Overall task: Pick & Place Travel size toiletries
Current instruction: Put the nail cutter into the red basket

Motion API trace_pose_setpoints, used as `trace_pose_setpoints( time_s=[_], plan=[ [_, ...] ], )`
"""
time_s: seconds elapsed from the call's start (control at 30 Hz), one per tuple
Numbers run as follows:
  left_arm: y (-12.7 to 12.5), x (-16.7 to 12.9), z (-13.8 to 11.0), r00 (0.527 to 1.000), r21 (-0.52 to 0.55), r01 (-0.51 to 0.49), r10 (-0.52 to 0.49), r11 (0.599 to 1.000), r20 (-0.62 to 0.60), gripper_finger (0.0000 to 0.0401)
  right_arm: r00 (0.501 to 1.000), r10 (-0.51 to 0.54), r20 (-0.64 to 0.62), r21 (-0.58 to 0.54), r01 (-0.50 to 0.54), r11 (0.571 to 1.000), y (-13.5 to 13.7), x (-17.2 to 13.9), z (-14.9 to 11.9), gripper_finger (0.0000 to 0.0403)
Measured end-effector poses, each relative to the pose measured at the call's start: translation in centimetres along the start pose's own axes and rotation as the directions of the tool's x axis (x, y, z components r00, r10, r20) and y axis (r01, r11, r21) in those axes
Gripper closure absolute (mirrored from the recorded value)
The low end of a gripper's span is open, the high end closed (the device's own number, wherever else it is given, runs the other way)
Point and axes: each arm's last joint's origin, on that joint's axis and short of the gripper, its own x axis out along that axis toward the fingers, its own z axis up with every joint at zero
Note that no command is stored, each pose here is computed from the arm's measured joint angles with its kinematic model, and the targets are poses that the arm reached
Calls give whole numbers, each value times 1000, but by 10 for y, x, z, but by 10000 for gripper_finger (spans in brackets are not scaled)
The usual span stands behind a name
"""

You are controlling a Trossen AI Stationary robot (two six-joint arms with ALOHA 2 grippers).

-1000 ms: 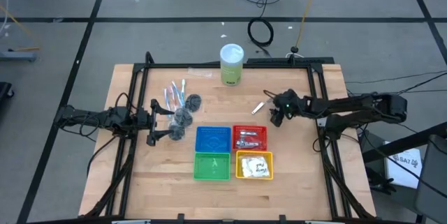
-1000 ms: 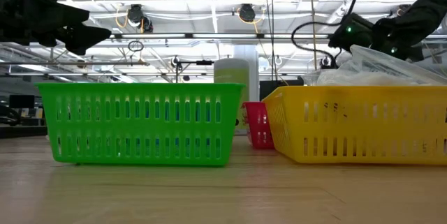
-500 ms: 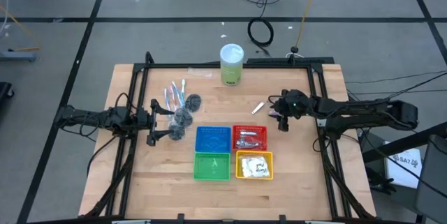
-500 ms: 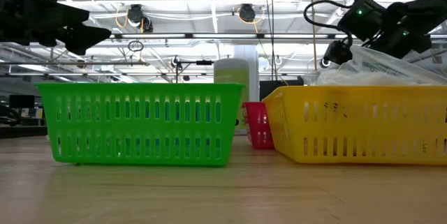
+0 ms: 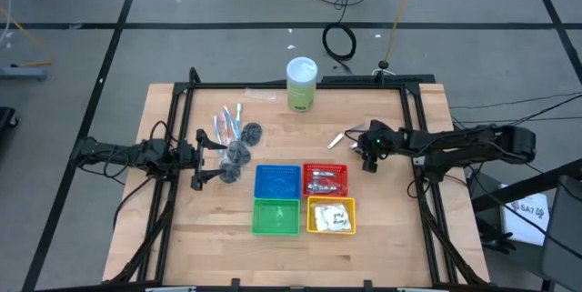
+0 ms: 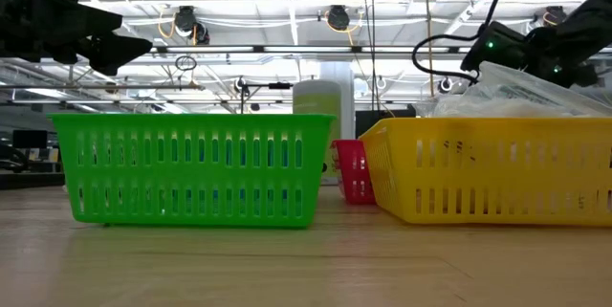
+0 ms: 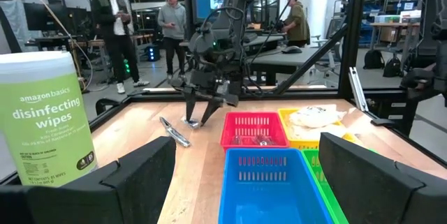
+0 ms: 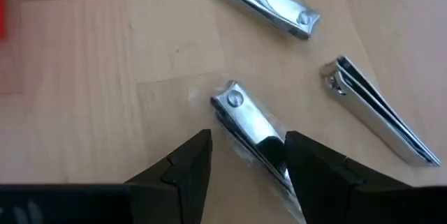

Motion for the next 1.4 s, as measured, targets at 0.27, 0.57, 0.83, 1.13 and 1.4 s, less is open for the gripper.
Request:
trace_pose_setpoints(
  time_s=[0.27,0.57,0.83,1.13,1.4],
  plan=[
    [0,0,0,1000,0,0,0,1000,1,54,1000,3,-28,35,-2,999,1,6,-5,232],
    [0,0,0,1000,0,0,0,1000,0,54,996,25,-88,81,-17,997,2,12,-11,247],
    [0,0,0,1000,0,0,0,1000,0,54,988,61,-139,99,-48,994,4,17,-16,291],
    [0,0,0,1000,0,0,0,1000,1,54,985,106,-137,111,-91,990,6,17,-17,372],
    [0,0,0,1000,0,0,0,1000,0,54,989,102,-106,154,-85,984,5,17,-14,386]
  ],
)
